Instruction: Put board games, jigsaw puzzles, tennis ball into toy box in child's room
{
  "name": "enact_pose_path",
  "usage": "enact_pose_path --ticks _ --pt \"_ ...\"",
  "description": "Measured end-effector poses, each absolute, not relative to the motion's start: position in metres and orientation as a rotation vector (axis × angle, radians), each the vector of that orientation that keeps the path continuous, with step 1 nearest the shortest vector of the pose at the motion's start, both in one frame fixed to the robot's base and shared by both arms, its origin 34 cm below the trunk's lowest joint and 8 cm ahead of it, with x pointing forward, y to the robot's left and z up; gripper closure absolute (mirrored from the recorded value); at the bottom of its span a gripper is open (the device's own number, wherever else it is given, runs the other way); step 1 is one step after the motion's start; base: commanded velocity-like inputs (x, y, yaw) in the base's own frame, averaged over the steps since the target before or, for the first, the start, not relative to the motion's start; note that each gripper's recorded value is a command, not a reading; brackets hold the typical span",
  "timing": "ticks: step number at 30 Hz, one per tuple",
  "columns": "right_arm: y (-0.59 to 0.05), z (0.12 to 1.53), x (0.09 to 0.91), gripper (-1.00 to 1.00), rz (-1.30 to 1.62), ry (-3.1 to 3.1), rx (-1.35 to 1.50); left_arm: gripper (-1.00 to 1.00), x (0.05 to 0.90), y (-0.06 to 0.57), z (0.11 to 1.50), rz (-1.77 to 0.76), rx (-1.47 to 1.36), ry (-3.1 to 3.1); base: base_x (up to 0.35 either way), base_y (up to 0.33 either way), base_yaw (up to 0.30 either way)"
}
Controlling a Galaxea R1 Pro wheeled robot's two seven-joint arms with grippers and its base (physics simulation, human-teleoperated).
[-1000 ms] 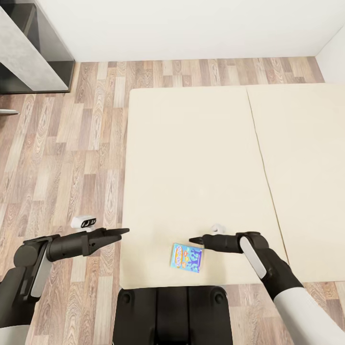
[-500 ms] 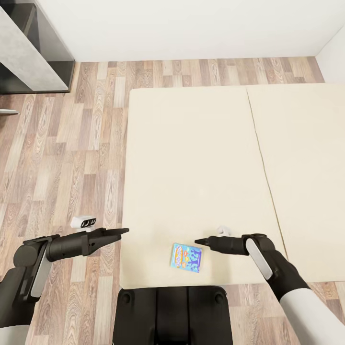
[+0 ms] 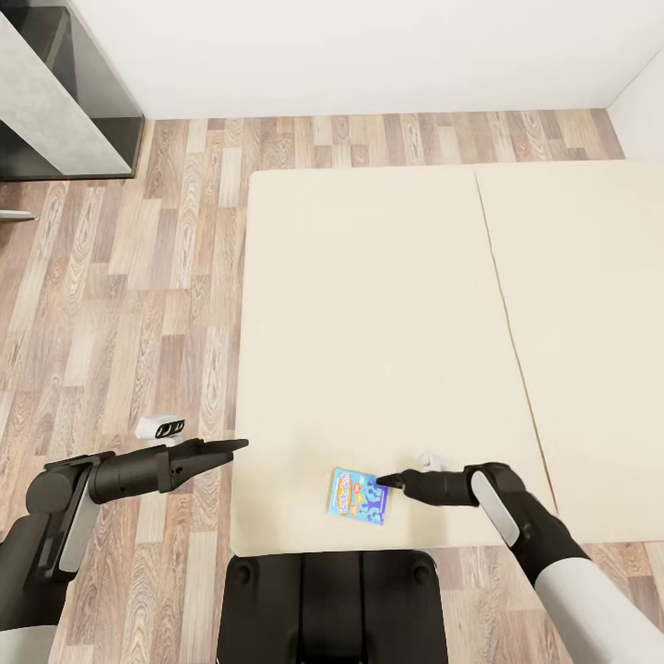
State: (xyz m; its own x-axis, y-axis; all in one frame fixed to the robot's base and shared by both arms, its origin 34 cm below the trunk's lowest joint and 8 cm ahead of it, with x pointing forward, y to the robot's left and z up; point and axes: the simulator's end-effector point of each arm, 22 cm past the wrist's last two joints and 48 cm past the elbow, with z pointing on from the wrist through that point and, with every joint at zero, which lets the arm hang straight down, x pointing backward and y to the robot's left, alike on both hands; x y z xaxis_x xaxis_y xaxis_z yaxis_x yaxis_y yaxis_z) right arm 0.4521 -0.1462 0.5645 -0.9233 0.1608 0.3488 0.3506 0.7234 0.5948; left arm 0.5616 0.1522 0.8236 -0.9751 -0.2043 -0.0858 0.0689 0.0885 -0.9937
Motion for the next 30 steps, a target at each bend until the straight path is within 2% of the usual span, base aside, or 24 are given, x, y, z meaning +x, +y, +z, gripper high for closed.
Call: enact_pose_path --ticks 17,30 --pt "-0.145 0.561 0.444 -1.00 -0.987 -2.644 -0.415 -1.00 0.562 0.152 0.824 -1.989 -0.137 2.158 0.000 0.000 0.000" --pt "-0.116 0.560 0.454 -1.00 -1.043 -2.691 -0.399 -1.00 0.562 0.152 0.824 -1.989 -0.137 2.158 0.000 0.000 0.000"
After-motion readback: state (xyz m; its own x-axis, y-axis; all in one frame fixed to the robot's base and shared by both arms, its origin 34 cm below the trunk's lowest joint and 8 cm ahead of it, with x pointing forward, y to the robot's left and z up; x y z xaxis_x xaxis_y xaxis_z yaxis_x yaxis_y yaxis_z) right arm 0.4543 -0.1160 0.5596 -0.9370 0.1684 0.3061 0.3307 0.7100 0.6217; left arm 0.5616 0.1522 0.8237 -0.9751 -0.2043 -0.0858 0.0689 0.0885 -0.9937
